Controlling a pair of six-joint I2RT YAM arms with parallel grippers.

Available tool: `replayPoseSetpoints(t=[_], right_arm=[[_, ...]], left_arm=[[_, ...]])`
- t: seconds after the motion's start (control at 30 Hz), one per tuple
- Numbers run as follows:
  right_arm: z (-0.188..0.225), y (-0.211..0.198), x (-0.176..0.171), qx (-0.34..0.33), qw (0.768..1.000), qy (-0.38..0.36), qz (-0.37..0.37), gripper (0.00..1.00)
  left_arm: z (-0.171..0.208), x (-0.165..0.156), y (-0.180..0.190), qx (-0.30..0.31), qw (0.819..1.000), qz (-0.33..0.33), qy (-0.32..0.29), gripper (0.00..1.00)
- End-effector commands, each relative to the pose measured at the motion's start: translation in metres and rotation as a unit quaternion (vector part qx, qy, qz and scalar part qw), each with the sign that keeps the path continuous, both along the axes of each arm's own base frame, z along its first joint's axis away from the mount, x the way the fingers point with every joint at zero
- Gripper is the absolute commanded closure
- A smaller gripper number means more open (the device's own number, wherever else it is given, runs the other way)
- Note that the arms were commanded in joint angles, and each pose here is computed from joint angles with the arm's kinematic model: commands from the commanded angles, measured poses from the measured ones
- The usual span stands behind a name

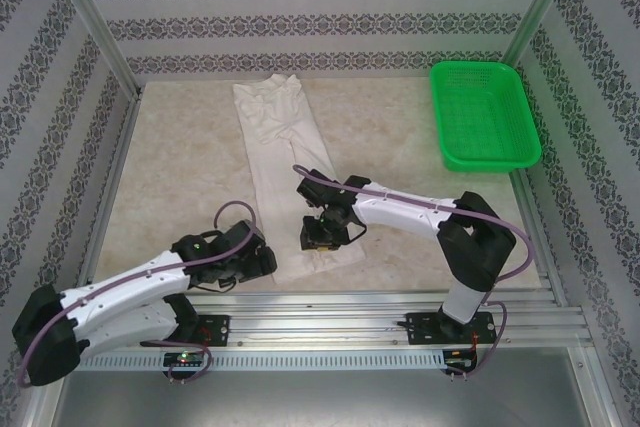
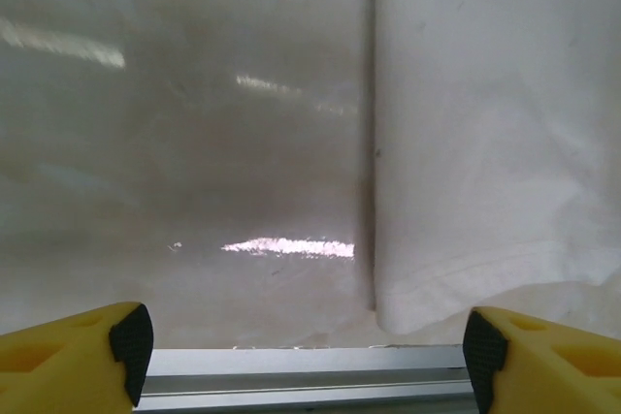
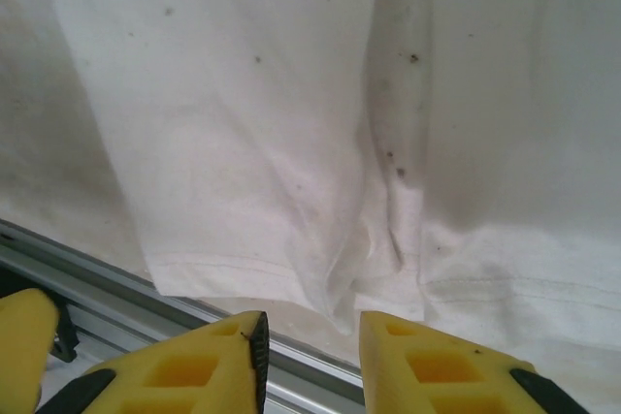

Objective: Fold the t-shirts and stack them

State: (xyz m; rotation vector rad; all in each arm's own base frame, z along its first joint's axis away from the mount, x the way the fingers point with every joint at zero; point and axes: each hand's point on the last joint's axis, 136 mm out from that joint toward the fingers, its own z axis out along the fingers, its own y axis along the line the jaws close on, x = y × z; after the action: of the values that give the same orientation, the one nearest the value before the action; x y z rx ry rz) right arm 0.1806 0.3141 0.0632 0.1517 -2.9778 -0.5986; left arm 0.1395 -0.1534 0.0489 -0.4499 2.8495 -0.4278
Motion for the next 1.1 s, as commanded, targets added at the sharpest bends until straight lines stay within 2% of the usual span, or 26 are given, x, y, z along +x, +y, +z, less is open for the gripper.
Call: replayPoseSetpoints(t=[0.0,0.23,0.47,0.53,0.67,0.93,1.0,1.07], right_arm=[[-0.011,-0.002,-0.005,0.000,1.000,0.020,0.011,0.69],[-0.020,0.004,-0.006,0.009,0.999,0.033,0.022,0.70],[-0.032,0.003,-0.006,0.000,0.999,0.045,0.015,0.71],[-0.033,-0.002,-0.005,-0.005,0.999,0.042,0.009,0.71],[-0.028,-0.014,-0.004,-0.005,0.999,0.034,-0.011,0.69],[-0.025,-0.026,-0.007,-0.003,0.999,0.035,-0.036,0.64],[-0.022,-0.028,-0.006,0.002,0.999,0.029,-0.044,0.64],[-0.018,-0.027,-0.005,0.011,0.998,0.028,-0.048,0.64]], left_arm=[[0.003,0.013,-0.030,-0.072,0.996,0.041,-0.018,0.20],[-0.003,0.023,-0.042,-0.121,0.989,0.077,-0.036,0.27],[-0.017,0.021,-0.053,-0.119,0.990,0.079,-0.014,0.33],[-0.020,0.023,-0.054,-0.116,0.990,0.081,-0.014,0.39],[-0.021,0.026,-0.058,-0.121,0.989,0.080,-0.016,0.59],[-0.024,0.030,-0.070,-0.126,0.990,0.067,-0.014,0.85],[-0.021,0.029,-0.066,-0.120,0.990,0.068,-0.016,0.95],[-0.017,0.026,-0.056,-0.114,0.990,0.076,-0.022,0.98]])
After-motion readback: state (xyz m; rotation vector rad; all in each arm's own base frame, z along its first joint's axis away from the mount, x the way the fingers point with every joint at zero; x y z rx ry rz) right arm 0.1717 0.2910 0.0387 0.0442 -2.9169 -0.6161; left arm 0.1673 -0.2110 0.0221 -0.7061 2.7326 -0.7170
